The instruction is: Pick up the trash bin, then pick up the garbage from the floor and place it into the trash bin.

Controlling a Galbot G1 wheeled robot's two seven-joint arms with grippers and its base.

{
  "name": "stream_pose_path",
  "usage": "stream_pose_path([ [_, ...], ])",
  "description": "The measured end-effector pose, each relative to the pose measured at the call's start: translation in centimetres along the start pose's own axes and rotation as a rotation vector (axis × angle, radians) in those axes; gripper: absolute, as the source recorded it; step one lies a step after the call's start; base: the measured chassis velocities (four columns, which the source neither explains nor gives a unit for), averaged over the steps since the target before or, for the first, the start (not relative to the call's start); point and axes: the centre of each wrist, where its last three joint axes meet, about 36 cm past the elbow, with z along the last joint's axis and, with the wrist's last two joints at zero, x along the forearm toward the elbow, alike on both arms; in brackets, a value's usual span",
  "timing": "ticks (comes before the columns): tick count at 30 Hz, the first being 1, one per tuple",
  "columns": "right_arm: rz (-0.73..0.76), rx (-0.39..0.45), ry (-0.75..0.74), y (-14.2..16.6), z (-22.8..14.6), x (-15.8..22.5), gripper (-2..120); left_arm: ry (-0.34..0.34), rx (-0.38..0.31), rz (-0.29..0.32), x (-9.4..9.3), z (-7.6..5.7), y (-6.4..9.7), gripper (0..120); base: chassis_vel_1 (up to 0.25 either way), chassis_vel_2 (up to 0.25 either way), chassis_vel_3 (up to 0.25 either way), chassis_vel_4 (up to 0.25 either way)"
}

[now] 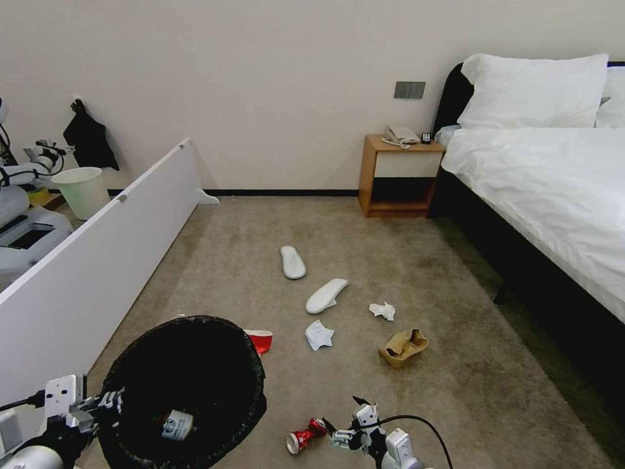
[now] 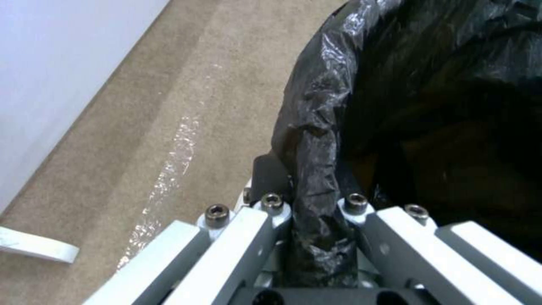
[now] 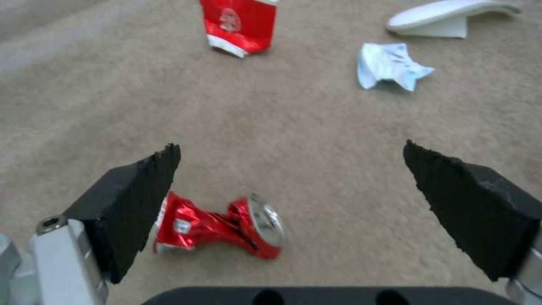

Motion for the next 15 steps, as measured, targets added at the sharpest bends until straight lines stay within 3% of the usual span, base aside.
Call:
stream_pose_path([
  [15,0.002,0.005,0.035,0.2,1.4,-4.1,100,-0.005,-0.001,0.003,-0.1,-0.1,0.0,3,0.000,0.000,0.000,0.000],
])
